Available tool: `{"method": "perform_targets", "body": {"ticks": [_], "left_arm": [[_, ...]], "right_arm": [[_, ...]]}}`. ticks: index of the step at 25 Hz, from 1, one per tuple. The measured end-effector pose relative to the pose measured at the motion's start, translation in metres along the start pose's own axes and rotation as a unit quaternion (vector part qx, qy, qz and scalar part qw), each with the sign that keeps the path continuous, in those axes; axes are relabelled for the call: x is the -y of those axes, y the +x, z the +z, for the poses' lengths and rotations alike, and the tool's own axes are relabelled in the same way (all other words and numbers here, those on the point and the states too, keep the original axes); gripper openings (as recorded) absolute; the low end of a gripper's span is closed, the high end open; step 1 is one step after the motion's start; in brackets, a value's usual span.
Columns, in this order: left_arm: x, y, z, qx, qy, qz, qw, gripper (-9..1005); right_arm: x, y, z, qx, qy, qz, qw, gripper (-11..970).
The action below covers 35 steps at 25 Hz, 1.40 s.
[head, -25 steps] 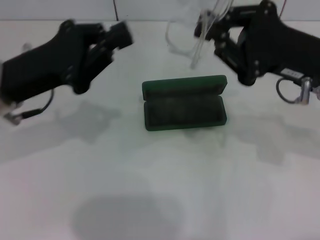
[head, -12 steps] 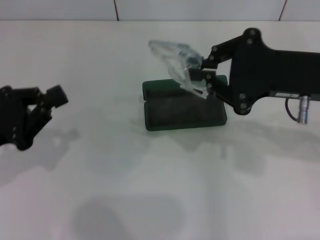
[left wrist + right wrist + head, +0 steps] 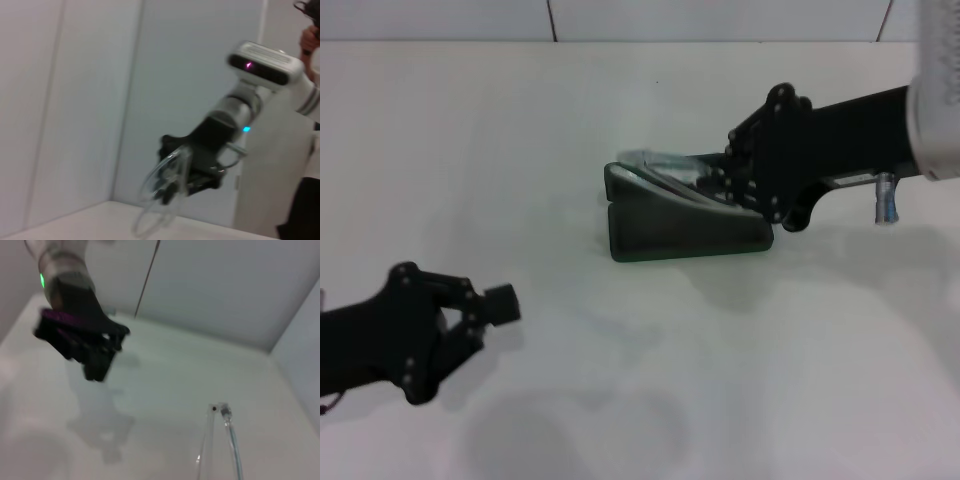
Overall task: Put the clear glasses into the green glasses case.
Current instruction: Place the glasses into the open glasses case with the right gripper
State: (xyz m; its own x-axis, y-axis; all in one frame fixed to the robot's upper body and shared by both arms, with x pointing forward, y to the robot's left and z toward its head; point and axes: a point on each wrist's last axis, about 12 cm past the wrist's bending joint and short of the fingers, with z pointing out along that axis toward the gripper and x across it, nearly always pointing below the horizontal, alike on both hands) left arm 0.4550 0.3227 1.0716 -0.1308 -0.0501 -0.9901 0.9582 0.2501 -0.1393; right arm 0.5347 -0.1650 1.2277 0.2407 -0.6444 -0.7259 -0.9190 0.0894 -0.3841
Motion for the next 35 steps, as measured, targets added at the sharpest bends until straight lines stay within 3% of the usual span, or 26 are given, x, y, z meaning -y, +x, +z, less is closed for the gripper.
{"method": "perform_targets", "body": {"ticks": [7,15,26,35], "left_arm": [[0.009,0.006,0.016,0.016,0.034,0.008,0.999,45],[0.011,0.009,0.024,0.024,0.038,0.013,0.999,45],[-0.001,-0.001,0.036,0.037,0.042,-0.005,0.998,45],[-0.008,-0.008,0.039,0.042,0.042,-0.022,0.998,45]], "right_arm": [[0.011,-0.019,0.019,-0.107,-0.046,0.030,0.993,86],[0.014,-0.021,0.041,-0.178,-0.047,0.005,0.983,86],[0.023,-0.033,0.067,-0.227,-0.038,-0.042,0.972,87],[0.012,-0.031,0.096,-0.268,-0.032,-0.069,0.961,87]]}}
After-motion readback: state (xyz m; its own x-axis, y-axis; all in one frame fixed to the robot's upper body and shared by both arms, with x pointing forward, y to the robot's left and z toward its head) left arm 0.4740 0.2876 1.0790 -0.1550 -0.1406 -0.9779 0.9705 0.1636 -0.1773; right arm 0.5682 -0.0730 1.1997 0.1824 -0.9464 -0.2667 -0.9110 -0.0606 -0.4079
